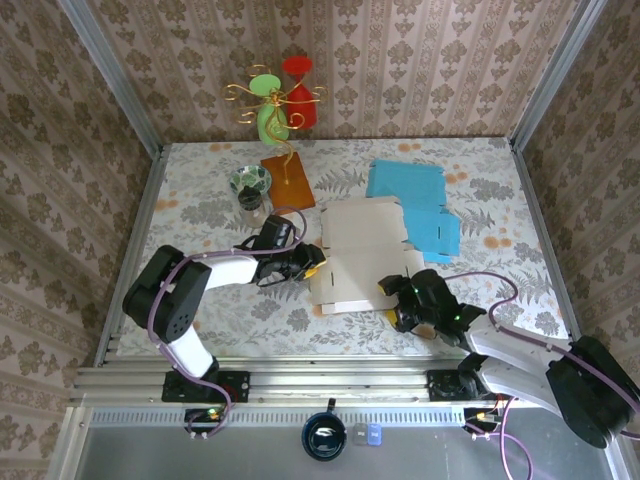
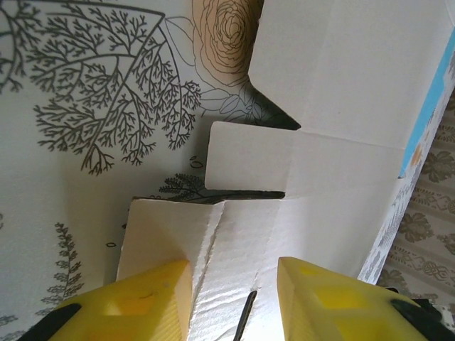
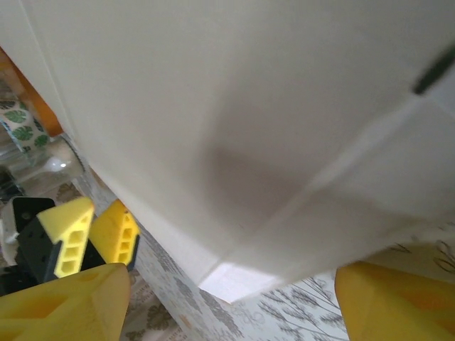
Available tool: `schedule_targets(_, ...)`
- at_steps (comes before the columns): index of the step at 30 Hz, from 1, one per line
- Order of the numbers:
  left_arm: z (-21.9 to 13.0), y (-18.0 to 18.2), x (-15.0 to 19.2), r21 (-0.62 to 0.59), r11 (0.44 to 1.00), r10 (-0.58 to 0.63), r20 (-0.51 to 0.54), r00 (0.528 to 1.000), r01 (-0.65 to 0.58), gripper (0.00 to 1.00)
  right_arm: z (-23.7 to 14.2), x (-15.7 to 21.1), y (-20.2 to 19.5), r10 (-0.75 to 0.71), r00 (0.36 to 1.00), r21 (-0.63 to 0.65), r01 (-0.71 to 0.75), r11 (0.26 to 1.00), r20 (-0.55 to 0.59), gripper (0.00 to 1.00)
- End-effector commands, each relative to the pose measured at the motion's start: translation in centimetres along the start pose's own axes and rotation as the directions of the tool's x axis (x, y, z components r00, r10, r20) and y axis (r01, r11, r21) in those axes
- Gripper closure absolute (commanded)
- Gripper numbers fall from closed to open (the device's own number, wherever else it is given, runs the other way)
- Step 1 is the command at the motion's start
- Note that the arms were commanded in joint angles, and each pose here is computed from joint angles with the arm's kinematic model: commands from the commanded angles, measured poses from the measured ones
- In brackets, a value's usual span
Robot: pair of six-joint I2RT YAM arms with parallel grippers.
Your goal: Fold the paper box
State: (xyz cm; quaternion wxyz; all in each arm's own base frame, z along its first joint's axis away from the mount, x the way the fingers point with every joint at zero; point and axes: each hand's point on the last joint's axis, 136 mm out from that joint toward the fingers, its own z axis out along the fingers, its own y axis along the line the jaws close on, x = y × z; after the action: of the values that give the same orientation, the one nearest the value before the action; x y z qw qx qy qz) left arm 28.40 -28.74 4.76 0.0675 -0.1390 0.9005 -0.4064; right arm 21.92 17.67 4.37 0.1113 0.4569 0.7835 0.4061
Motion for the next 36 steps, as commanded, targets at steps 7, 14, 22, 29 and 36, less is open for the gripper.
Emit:
schedule_targets(7,0.3,-0.2,0.3,0.008,1.0,0.016,-0.031,0.999,-0.016,0.64,0.2,-1.2,2.2,-0.03,0.997,-0.099,0.038,0.994,0.078,0.3)
schedule_targets(14,0.7,0.0,0.8,-0.004,1.0,0.014,-0.058,0.998,-0.015,0.66,-0.6,-1.5,4.0,-0.062,0.991,-0.165,0.082,0.983,0.12,0.37)
schedule_targets(22,0.8,-0.4,0.9,0.0,1.0,0.022,-0.067,0.998,-0.023,0.67,-1.1,-2.1,5.2,-0.079,0.983,-0.209,0.113,0.971,0.166,0.47)
schedule_targets(29,1.0,-0.4,1.1,0.003,1.0,0.023,-0.073,0.997,-0.023,0.68,-0.7,-2.3,5.6,-0.095,0.98,-0.205,0.131,0.97,0.177,0.59)
schedule_targets(36,0.8,-0.6,1.1,0.008,1.0,0.026,-0.069,0.997,-0.025,0.68,-0.6,-2.1,6.9,-0.126,0.975,-0.202,0.163,0.966,0.184,0.75)
